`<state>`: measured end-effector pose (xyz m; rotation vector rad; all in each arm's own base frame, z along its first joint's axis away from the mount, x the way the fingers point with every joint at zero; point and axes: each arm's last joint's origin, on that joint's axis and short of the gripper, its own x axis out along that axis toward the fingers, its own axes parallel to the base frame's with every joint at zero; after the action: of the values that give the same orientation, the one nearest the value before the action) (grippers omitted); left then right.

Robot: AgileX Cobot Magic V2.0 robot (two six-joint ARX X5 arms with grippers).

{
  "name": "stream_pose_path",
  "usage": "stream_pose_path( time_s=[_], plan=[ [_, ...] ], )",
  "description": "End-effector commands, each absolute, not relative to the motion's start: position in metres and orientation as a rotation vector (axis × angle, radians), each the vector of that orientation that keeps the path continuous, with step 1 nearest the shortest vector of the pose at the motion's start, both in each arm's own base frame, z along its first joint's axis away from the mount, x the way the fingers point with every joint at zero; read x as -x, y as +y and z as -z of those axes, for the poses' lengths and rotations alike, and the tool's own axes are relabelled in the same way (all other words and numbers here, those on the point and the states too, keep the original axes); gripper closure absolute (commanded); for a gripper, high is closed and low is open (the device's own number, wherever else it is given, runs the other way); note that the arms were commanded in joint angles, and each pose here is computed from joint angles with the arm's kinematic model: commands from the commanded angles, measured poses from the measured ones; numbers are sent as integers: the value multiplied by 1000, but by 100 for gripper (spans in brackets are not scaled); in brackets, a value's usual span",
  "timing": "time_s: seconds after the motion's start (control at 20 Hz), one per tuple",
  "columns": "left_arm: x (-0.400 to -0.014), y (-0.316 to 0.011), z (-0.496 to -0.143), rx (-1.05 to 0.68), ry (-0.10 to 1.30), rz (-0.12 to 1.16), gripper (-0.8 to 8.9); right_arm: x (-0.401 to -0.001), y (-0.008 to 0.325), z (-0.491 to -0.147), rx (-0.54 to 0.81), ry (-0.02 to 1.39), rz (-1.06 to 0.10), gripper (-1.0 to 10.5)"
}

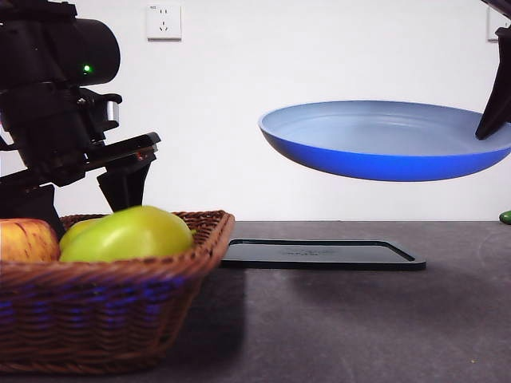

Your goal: Take the lemon from the basket,put the lemon in the plate,hand out the plate

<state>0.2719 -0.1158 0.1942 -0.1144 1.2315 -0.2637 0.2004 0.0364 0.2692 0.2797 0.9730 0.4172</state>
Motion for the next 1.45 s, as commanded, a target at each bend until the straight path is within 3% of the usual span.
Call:
stream_pose_path(
  time_s=[0.05, 0.25, 0.55, 0.75, 0.95, 1.15, 1.45],
  plan=[
    [-275, -119, -192, 68, 1227, 270, 413, -203, 37, -274, -284, 951, -424, 944],
    [-274, -119, -192, 38, 1228, 293, 589, -203, 37, -274, -283, 949, -424, 944],
    [-274, -120, -212, 48, 1182, 354, 597, -205, 37, -272, -277, 954, -409, 944],
    [-272, -139, -271, 188, 1058, 677, 597, -218, 38, -257, -272, 1026, -366, 944],
    [-253, -190, -299, 129, 938, 900, 597, -232, 40, -236, -281, 1127, -353, 944],
    [-220, -243, -295, -70, 827, 870, 597, -233, 43, -234, -334, 1146, -436, 944],
    [-204, -279, -266, -240, 835, 847, 596, -229, 46, -232, -336, 1192, -449, 944]
  ],
)
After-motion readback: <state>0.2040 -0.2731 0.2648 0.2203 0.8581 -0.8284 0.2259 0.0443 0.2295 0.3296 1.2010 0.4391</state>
